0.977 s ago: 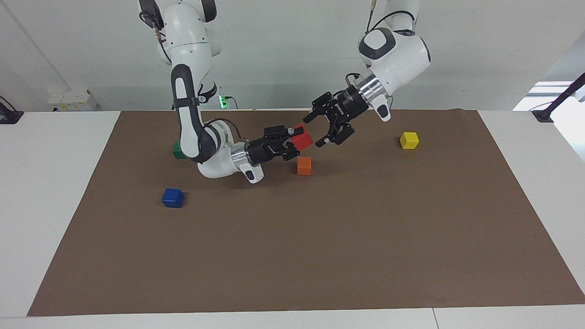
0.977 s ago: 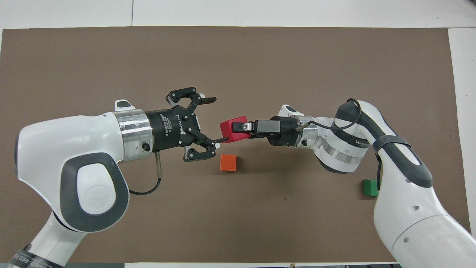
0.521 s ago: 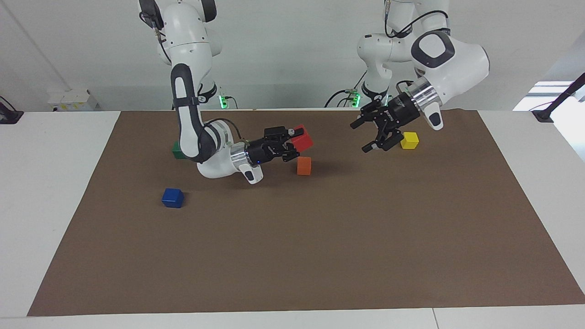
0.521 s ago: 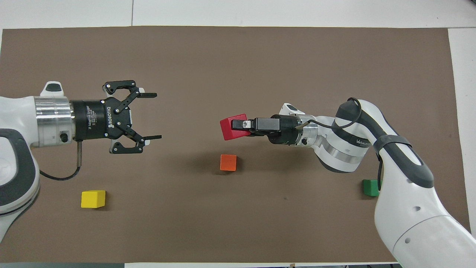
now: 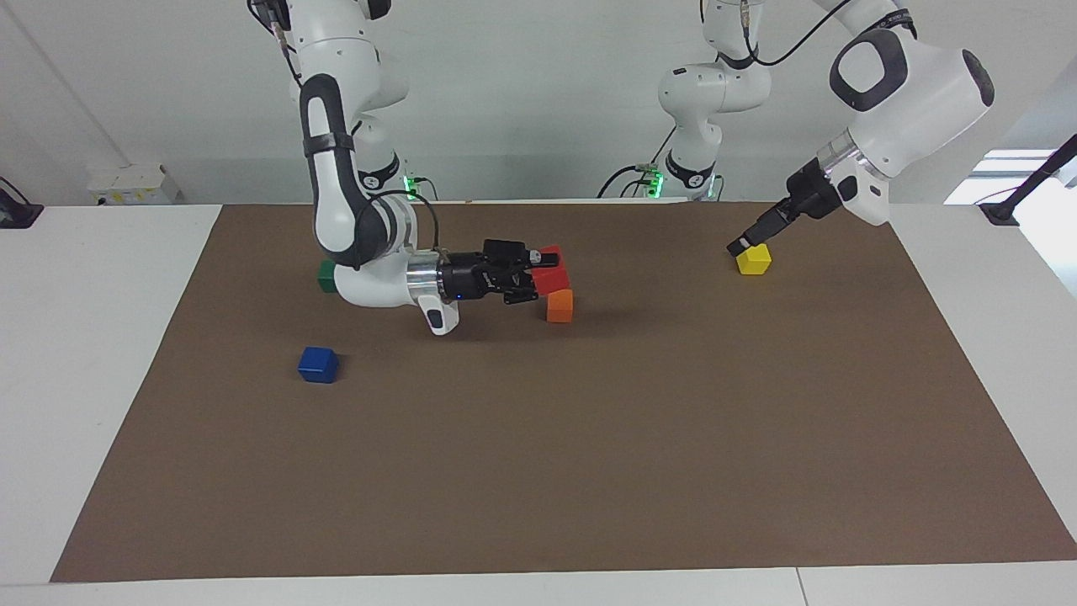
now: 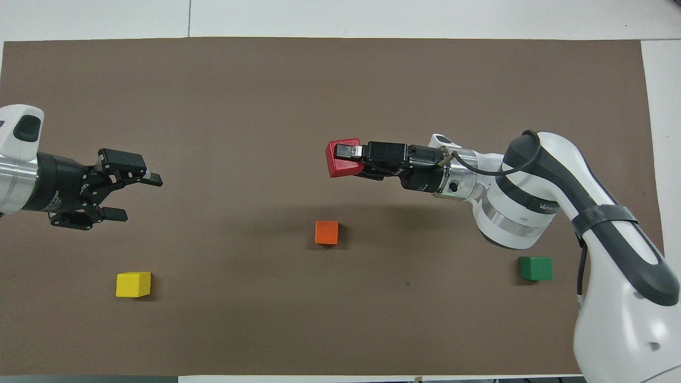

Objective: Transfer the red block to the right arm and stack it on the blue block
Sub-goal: 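Carry the red cube with the right gripper over the blue cube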

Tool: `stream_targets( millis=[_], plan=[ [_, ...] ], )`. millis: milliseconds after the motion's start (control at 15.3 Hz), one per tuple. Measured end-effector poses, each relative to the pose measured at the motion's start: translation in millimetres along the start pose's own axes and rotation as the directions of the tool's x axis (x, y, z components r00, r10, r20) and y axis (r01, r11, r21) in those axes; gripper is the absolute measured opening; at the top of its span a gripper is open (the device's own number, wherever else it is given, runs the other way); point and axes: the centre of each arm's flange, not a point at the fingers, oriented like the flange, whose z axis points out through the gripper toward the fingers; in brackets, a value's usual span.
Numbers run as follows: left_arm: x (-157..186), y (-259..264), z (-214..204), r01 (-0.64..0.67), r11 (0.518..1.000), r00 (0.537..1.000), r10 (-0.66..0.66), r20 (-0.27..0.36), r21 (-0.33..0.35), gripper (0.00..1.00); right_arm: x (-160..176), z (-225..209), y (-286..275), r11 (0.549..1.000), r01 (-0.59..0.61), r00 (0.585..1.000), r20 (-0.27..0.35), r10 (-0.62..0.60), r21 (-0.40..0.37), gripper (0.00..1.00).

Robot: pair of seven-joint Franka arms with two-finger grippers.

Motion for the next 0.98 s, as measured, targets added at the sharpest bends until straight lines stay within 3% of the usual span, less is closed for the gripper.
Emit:
stream_targets(
  millis=[261, 456, 586, 782, 977],
  plan=[
    [7, -9, -3, -0.291, 0.938, 0.954, 0.299, -0.015, 0.186, 1.00, 8, -48, -53, 0.980, -0.028, 0.999, -0.037, 0.021, -0.197, 0.56],
    [12, -15, -16, -0.405, 0.855, 0.902, 0.431, -0.008, 0.324, 1.00, 16, -95, -83, 0.935, -0.049, 0.998, -0.049, 0.034, -0.350, 0.56],
    [13, -13, -28, -0.424, 0.831, 0.887, 0.462, -0.021, 0.361, 1.00, 24, -122, -96, 0.882, -0.047, 0.998, -0.053, 0.025, -0.468, 0.56],
    [8, -10, -43, -0.434, 0.821, 0.882, 0.472, -0.013, 0.372, 1.00, 38, -159, -114, 0.734, -0.042, 0.997, -0.076, -0.014, -0.678, 0.56],
    [6, -5, -52, -0.438, 0.818, 0.877, 0.479, -0.022, 0.373, 1.00, 48, -190, -137, 0.476, -0.024, 0.995, -0.066, -0.071, -0.879, 0.56]
  ],
)
